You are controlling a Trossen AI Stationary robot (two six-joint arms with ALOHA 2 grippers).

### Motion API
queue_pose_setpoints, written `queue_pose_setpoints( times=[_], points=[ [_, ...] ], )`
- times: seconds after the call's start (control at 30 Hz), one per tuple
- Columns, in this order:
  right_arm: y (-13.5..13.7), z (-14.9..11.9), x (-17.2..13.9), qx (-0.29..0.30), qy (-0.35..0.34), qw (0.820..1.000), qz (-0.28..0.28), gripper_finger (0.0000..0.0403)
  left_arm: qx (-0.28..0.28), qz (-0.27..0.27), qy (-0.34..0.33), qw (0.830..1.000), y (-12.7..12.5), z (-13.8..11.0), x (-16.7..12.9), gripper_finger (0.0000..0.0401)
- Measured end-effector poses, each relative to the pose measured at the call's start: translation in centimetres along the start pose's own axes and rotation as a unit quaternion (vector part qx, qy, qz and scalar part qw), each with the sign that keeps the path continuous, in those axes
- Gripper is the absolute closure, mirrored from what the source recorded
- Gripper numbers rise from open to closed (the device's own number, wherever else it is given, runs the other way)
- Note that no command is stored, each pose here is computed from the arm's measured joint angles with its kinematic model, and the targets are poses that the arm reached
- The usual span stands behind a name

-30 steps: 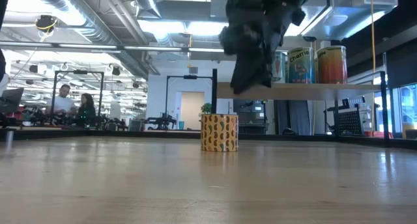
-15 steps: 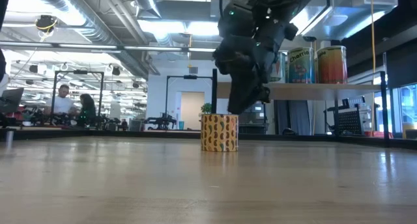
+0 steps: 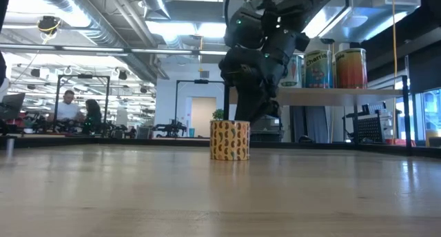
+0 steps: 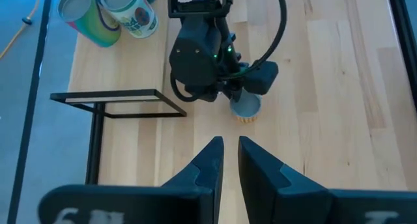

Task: Pick and place cans onto a shelf
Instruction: Put the yellow canned good on the shelf

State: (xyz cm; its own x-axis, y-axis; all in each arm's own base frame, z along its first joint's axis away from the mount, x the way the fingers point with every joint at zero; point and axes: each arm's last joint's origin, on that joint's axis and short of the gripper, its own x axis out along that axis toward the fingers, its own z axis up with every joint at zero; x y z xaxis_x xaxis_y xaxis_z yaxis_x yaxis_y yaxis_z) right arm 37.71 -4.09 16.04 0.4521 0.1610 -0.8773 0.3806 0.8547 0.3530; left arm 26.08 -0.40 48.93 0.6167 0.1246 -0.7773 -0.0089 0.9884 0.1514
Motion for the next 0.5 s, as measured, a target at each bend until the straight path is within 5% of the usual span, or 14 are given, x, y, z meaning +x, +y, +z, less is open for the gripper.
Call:
queue_pose_setpoints(
  times=[0.13, 0.5],
  points=[
    [0.2, 0.0, 0.1, -0.015, -0.007, 1.000, -0.003, 0.0389, 0.000, 0.000, 0.000, 1.000, 0.0, 0.0, 0.0, 0.0361],
    [4.0, 1.9, -2.8, -0.077, 0.022, 0.997, 0.003, 0.0397, 0.000, 0.000, 0.000, 1.000, 0.0, 0.0, 0.0, 0.0361]
  ],
)
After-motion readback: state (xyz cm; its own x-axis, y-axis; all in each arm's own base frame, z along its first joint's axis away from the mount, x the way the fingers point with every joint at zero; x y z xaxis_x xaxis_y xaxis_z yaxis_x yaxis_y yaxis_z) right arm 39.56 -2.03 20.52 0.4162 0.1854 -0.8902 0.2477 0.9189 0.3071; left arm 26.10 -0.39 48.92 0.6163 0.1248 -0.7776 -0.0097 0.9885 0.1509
